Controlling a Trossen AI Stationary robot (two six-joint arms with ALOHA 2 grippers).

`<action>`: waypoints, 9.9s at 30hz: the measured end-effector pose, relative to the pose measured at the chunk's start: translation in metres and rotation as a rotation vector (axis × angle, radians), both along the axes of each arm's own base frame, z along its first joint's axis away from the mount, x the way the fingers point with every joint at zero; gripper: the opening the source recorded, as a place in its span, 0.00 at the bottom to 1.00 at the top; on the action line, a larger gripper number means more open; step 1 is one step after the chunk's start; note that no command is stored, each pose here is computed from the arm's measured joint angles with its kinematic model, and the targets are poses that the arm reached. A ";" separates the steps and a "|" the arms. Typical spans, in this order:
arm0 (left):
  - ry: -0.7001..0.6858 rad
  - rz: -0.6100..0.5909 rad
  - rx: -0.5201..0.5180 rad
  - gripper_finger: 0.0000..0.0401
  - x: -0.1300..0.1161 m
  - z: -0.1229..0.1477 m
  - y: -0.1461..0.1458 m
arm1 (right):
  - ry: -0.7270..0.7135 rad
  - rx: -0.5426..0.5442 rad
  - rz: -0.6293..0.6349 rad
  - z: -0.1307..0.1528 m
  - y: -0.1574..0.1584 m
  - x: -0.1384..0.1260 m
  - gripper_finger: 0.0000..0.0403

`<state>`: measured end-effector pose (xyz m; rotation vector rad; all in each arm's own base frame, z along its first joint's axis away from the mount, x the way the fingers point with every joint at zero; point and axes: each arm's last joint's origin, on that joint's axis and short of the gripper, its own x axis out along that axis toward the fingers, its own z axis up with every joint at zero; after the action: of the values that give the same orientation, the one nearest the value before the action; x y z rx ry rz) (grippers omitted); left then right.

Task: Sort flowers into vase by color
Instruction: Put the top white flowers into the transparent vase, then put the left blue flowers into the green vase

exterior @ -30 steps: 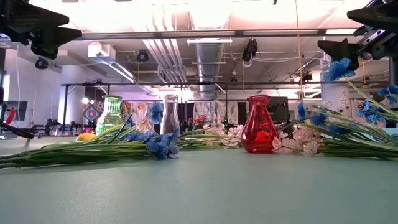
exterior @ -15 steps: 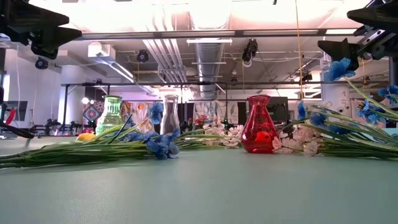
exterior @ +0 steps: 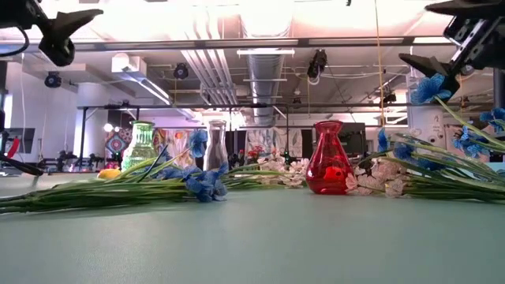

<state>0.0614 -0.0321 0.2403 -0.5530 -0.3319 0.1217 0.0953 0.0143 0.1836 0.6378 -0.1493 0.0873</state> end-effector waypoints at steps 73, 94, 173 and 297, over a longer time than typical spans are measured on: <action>0.526 0.249 0.172 0.51 0.040 0.034 -0.023 | 1.479 -0.093 -0.363 0.008 -0.174 0.180 0.80; 0.505 0.326 0.163 0.51 0.040 0.032 -0.022 | 1.545 -0.074 -0.294 -0.032 -0.203 0.195 0.80; 0.469 0.375 0.139 0.51 0.053 0.035 -0.032 | -0.338 -0.413 -0.567 0.097 -0.167 0.229 0.06; 0.911 0.113 -0.462 0.51 0.116 -0.080 -0.097 | 0.873 -0.358 0.008 0.118 -0.044 0.200 0.78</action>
<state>0.1770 -0.1294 0.1605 -0.8709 0.5706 0.5460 0.2955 -0.0296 0.3013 0.2750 0.6994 -0.1585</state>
